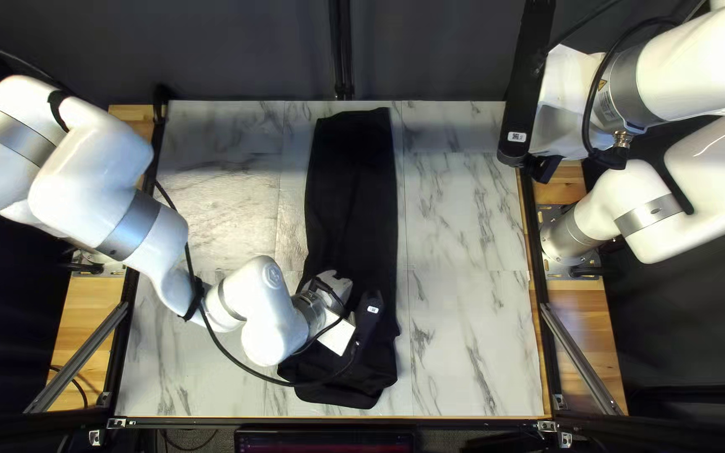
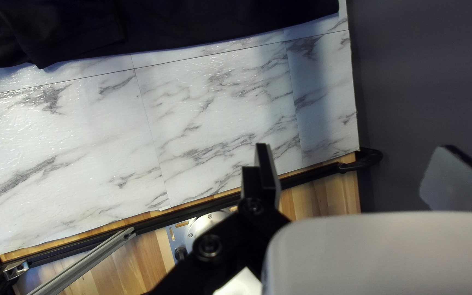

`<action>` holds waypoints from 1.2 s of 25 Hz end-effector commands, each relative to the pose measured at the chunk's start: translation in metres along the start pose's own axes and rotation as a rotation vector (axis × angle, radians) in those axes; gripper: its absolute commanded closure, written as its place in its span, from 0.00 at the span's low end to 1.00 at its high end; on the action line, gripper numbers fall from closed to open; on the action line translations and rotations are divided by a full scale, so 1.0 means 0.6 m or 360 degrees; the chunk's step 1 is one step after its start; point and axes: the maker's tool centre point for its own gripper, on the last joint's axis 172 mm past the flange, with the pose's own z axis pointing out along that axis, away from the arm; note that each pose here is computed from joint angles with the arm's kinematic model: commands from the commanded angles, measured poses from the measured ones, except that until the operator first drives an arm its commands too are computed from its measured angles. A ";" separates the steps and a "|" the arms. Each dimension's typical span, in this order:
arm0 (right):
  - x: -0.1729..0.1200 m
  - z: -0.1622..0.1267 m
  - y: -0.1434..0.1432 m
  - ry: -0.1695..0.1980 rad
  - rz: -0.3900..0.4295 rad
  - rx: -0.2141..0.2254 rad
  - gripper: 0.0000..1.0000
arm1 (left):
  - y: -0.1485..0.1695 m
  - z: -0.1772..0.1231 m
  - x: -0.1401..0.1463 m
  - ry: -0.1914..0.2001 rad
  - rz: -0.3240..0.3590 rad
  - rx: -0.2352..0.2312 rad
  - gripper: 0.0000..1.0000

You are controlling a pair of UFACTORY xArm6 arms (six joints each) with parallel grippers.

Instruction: Fold t-shirt

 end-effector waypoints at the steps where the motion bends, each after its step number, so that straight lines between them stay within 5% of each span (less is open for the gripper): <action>1: 0.000 0.000 0.000 0.0000 0.0000 0.0000 0.00 | -0.006 -0.004 0.009 0.0023 0.0035 0.0048 0.00; 10: 0.000 0.000 0.000 0.0000 0.0000 0.0000 0.00 | 0.040 -0.073 -0.061 -0.0013 -0.0003 0.0093 0.00; 20: 0.000 0.000 0.000 0.0000 0.0000 0.0000 0.00 | 0.072 -0.043 -0.105 -0.0093 -0.0092 0.0055 0.00; 30: 0.000 0.000 0.000 0.0000 0.0000 0.0000 0.00 | -0.021 0.029 -0.092 -0.0138 -0.0017 0.0115 0.00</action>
